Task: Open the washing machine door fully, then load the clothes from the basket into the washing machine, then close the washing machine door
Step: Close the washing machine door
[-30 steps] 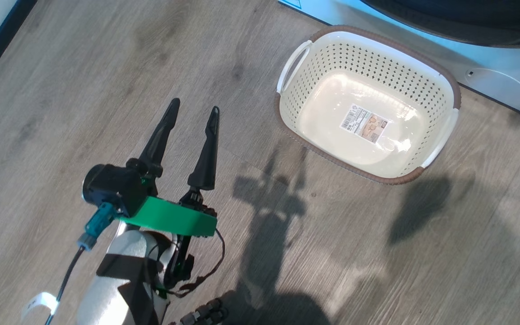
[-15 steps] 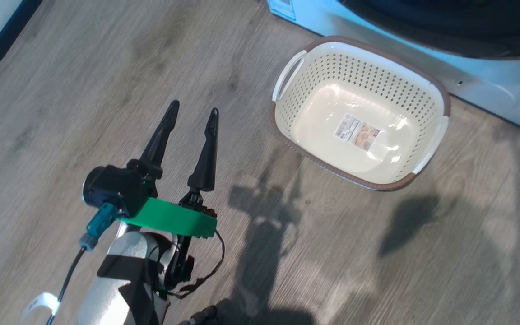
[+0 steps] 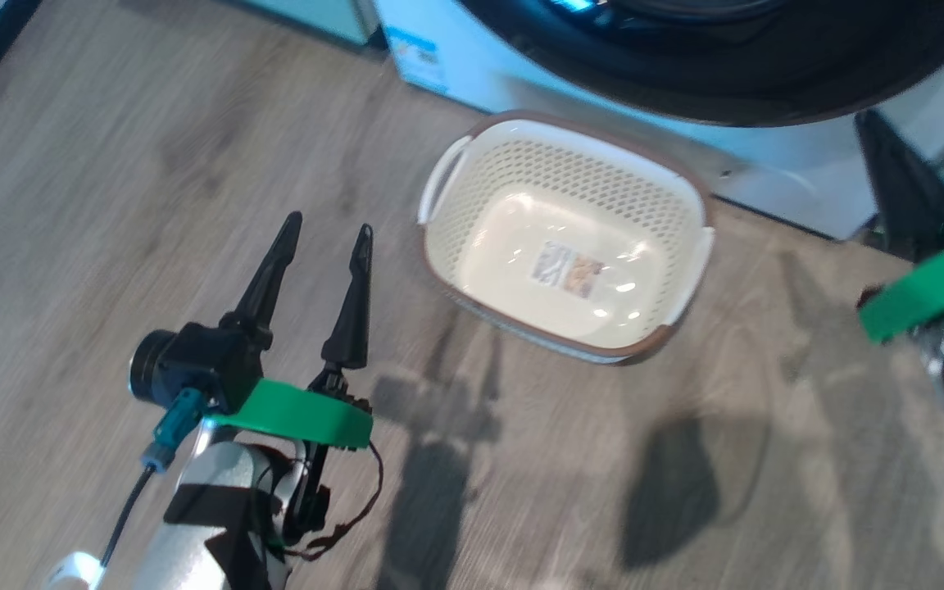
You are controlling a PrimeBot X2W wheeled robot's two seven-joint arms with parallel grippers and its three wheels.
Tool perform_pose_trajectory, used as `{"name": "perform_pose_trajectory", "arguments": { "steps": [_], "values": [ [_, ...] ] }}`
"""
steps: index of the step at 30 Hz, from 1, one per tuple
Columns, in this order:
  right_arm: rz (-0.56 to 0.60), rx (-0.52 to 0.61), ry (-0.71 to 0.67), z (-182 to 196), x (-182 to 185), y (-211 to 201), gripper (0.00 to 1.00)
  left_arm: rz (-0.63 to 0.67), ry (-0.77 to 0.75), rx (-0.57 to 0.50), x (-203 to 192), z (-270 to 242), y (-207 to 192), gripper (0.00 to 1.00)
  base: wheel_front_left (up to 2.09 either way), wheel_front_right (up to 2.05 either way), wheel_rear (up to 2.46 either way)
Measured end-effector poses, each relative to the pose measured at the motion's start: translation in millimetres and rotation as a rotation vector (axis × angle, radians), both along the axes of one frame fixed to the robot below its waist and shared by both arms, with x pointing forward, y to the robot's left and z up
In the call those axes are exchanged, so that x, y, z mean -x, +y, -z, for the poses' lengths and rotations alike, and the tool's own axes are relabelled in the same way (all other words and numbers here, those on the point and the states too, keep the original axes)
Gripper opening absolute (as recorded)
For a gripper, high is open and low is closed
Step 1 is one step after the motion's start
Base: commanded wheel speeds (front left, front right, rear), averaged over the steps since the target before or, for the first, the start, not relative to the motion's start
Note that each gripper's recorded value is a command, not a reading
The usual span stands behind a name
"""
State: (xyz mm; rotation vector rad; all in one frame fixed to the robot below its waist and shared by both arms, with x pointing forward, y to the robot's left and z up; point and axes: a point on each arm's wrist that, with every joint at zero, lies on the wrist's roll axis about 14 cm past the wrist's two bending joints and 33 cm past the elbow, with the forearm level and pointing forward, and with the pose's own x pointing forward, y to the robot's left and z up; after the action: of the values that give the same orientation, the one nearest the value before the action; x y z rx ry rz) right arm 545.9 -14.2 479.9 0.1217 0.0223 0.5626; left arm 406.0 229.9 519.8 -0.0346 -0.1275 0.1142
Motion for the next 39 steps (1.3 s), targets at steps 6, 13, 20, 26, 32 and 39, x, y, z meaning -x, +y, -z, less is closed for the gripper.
{"name": "perform_pose_trajectory", "arguments": {
  "steps": [6,13,20,26,32,39],
  "values": [
    [0.109,-0.043,-0.001,-5,32,-37,0.44,0.05,-0.029,0.007,-6,-8,-13,1.0,0.0,0.0,0.0],
    [0.196,-0.062,-0.006,-11,63,-63,1.0,0.106,-0.02,0.01,-6,-4,-30,1.0,0.0,0.0,0.0],
    [0.3,-0.065,-0.012,-18,94,-97,1.0,0.145,-0.014,0.002,-1,-4,-39,1.0,0.0,0.0,0.0],
    [0.402,-0.058,-0.008,-19,125,-131,1.0,0.17,0.001,0.007,7,0,-48,1.0,0.0,0.0,0.0],
    [0.476,-0.045,-0.029,-28,153,-157,1.0,0.203,0.011,0.005,13,-1,-56,1.0,0.0,0.0,0.0],
    [0.521,-0.033,-0.039,-36,184,-171,1.0,0.223,0.018,0.008,24,-3,-63,1.0,0.0,0.0,0.0]
  ]
}}
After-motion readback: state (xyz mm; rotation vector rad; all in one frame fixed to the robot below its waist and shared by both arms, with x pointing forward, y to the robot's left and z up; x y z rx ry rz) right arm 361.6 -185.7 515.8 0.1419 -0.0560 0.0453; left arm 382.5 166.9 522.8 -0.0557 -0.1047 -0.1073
